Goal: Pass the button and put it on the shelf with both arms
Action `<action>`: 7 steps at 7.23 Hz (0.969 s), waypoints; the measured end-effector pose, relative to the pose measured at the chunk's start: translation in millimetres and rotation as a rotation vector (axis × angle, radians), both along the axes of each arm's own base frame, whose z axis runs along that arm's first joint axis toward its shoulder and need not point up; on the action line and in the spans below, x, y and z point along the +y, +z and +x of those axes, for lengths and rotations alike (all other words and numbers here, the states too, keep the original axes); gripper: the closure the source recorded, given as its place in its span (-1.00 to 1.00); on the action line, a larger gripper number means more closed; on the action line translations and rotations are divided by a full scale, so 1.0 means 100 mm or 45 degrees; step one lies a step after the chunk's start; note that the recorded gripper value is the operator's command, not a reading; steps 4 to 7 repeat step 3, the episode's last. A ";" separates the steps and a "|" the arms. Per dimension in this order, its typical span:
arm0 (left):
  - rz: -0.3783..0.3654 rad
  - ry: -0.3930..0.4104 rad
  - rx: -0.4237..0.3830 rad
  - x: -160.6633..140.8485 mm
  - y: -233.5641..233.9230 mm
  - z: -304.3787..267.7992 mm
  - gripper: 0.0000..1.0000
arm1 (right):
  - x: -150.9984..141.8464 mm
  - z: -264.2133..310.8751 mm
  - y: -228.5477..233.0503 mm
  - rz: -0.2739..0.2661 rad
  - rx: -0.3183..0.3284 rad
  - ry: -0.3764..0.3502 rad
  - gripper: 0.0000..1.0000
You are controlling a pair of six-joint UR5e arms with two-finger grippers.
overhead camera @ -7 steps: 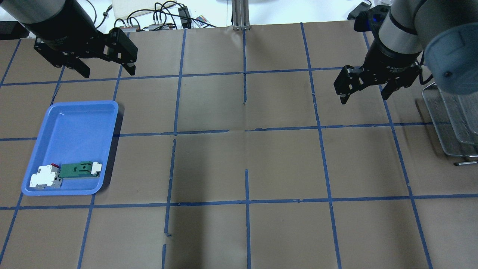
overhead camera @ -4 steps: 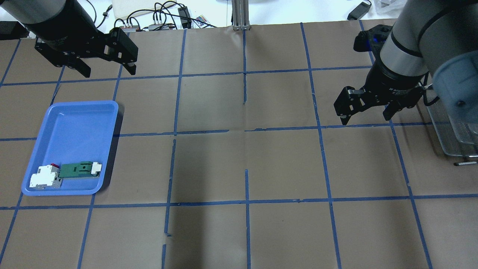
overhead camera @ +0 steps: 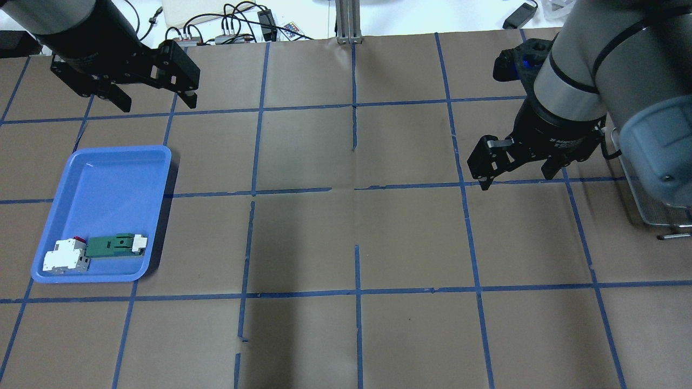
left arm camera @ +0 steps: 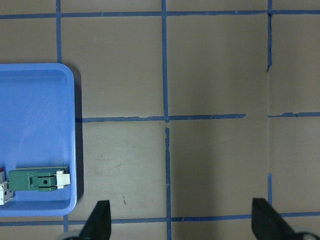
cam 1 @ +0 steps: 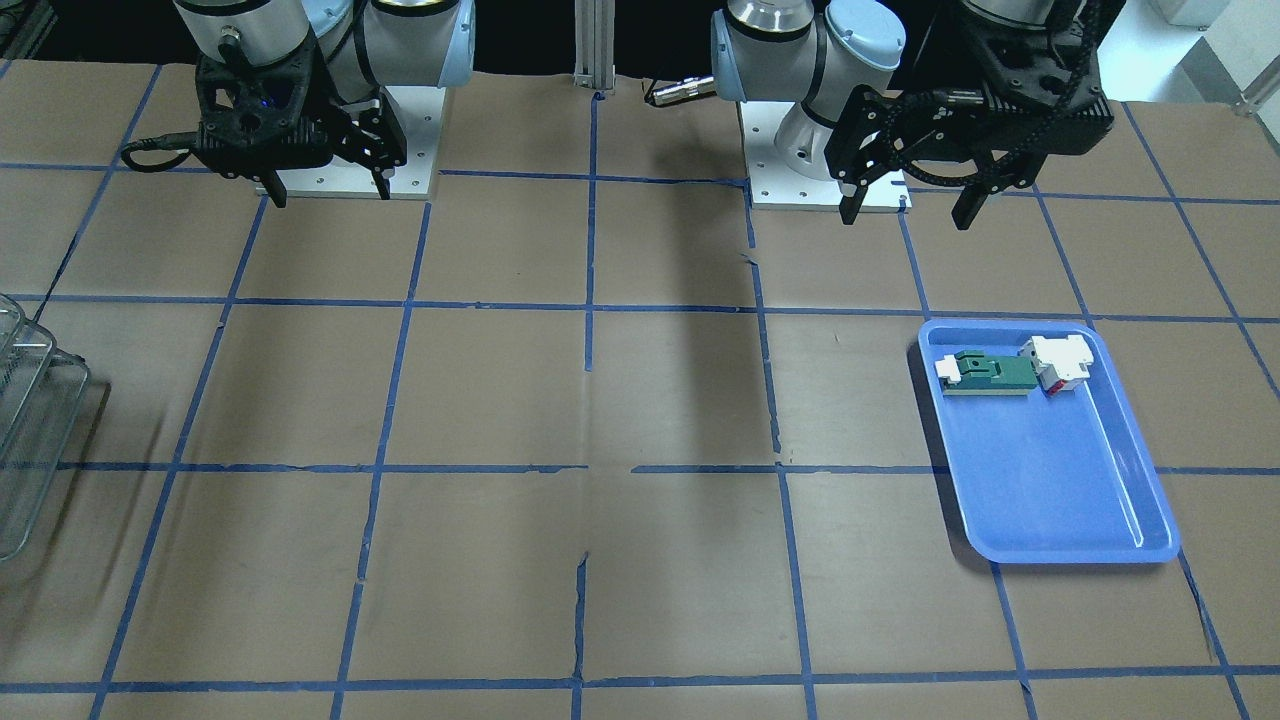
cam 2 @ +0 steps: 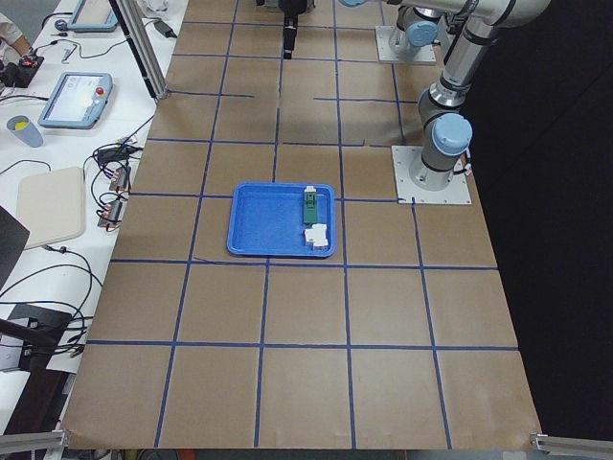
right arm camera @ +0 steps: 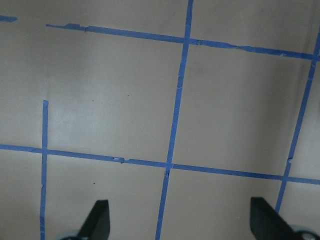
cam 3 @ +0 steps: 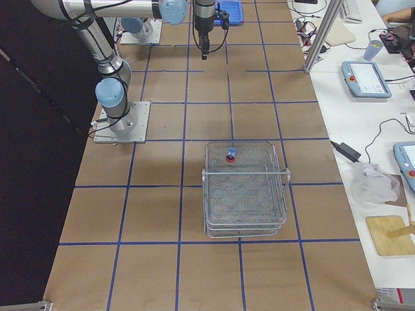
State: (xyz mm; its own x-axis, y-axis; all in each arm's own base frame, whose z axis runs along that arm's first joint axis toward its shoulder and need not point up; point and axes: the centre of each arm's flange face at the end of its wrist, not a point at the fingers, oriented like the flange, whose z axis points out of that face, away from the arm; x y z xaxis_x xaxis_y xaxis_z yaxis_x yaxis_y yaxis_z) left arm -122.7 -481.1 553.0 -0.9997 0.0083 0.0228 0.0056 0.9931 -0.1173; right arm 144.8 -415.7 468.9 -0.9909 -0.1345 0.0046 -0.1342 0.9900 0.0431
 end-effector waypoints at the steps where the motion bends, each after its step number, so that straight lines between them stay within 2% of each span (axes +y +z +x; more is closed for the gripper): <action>1: 0.000 0.000 -0.001 0.00 0.00 0.00 -1.00 | 0.01 0.01 0.00 0.001 -0.001 0.001 -1.00; 7: -0.001 -0.001 -0.001 0.01 0.00 0.00 -1.00 | 0.01 0.02 0.01 -0.001 -0.011 -0.002 -1.00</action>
